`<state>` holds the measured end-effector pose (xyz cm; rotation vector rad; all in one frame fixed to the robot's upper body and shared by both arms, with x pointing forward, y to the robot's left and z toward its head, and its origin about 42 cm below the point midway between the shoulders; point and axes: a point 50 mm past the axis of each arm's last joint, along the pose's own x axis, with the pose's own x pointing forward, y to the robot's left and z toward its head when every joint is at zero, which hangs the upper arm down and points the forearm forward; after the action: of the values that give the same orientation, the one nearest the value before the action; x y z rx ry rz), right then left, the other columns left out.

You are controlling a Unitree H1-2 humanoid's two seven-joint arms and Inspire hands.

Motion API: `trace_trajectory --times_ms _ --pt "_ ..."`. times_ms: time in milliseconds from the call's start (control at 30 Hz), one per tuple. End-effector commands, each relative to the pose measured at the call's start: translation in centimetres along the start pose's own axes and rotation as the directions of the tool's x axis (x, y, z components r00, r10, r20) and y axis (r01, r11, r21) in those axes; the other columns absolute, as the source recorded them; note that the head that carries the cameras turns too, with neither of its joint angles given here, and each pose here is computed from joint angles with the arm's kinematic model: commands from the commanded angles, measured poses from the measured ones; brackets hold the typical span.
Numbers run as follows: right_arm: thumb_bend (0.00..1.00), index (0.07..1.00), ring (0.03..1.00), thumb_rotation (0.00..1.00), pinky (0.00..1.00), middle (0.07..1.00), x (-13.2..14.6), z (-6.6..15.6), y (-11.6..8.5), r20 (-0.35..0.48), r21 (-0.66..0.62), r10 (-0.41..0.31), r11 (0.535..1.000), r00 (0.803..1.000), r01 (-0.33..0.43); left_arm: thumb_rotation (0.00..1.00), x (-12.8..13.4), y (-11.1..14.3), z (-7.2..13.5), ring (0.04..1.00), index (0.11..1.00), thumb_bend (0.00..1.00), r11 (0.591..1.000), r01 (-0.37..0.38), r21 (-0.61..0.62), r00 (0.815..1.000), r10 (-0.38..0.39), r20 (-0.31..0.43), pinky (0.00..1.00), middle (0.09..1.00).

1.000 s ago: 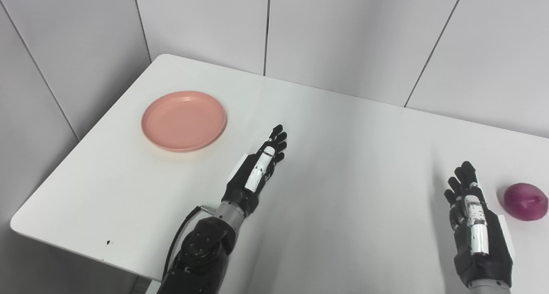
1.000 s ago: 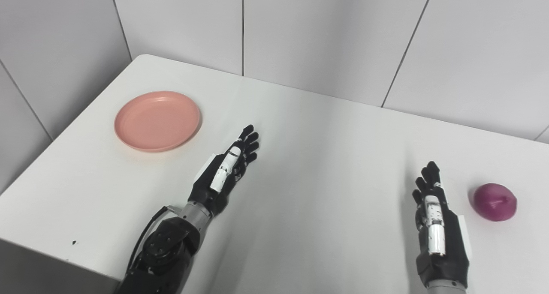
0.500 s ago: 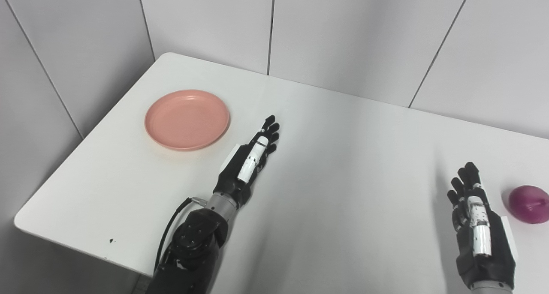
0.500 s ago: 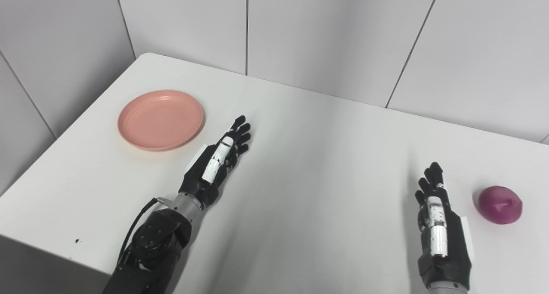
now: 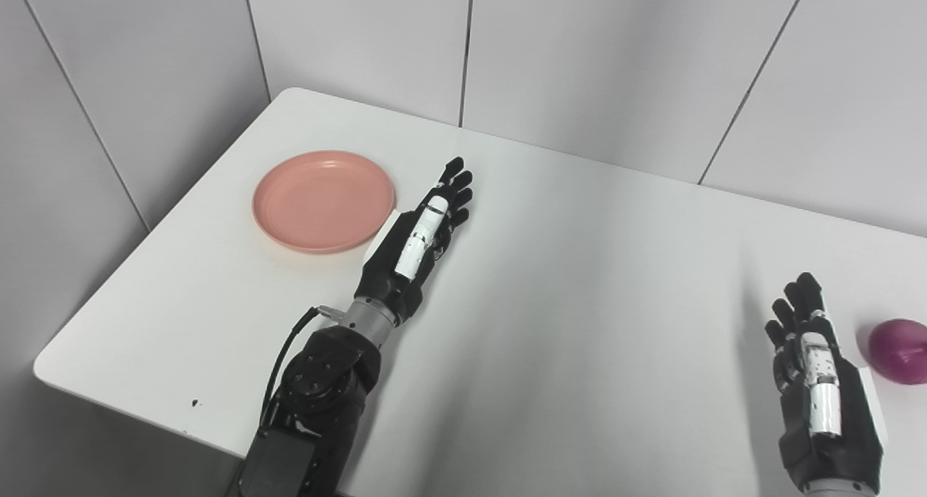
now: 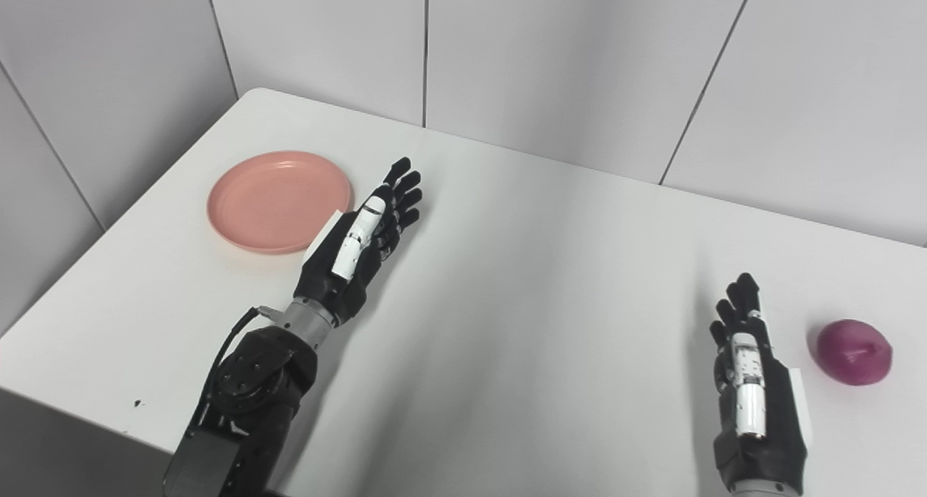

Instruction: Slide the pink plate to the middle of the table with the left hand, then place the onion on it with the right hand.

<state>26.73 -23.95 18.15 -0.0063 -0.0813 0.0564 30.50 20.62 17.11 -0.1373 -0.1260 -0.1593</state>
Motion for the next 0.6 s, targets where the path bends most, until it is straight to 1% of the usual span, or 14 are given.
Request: trace_trajectory --times_ms 0,133,267,333,400,567 --pt "0.00 1.000 1.000 1.00 1.00 1.000 0.6 1.1 0.3 0.050 0.007 0.013 1.000 0.999 -0.013 1.00 1.1 -0.3 2.3 0.998 0.987 0.42 1.000 0.011 0.019 0.995 -0.013 0.096 1.00 1.000" --pt "0.00 1.000 1.000 1.00 1.00 1.000 0.6 1.0 0.3 0.046 0.009 0.013 1.000 0.999 -0.013 1.00 1.3 0.0 2.7 0.996 0.990 0.43 1.000 0.010 0.020 0.993 -0.012 0.116 1.00 1.000" --pt "0.00 1.000 1.000 1.00 1.00 1.000 0.5 1.1 0.4 0.046 0.020 0.009 1.000 0.999 -0.010 1.00 1.5 0.5 3.3 0.981 0.980 0.45 0.999 0.003 0.046 0.989 -0.010 0.145 0.99 0.996" --pt "0.00 1.000 1.000 1.00 1.00 1.000 0.5 1.2 0.4 0.047 0.022 0.013 1.000 0.999 -0.014 1.00 1.6 0.8 3.6 0.974 0.973 0.46 0.999 0.003 0.051 0.989 -0.011 0.148 0.98 0.991" --pt "0.00 1.000 1.000 1.00 1.00 1.000 0.4 1.1 0.4 0.047 0.017 0.015 1.000 0.999 -0.015 1.00 1.7 1.2 3.9 0.980 0.971 0.48 0.998 0.003 0.059 0.989 -0.012 0.150 0.99 0.993" --pt "0.00 1.000 1.000 1.00 1.00 1.000 0.5 1.1 0.4 0.043 0.027 0.012 1.000 0.999 -0.014 1.00 2.0 2.0 4.7 0.986 0.966 0.49 0.998 -0.010 0.067 0.985 -0.002 0.172 0.99 0.987"
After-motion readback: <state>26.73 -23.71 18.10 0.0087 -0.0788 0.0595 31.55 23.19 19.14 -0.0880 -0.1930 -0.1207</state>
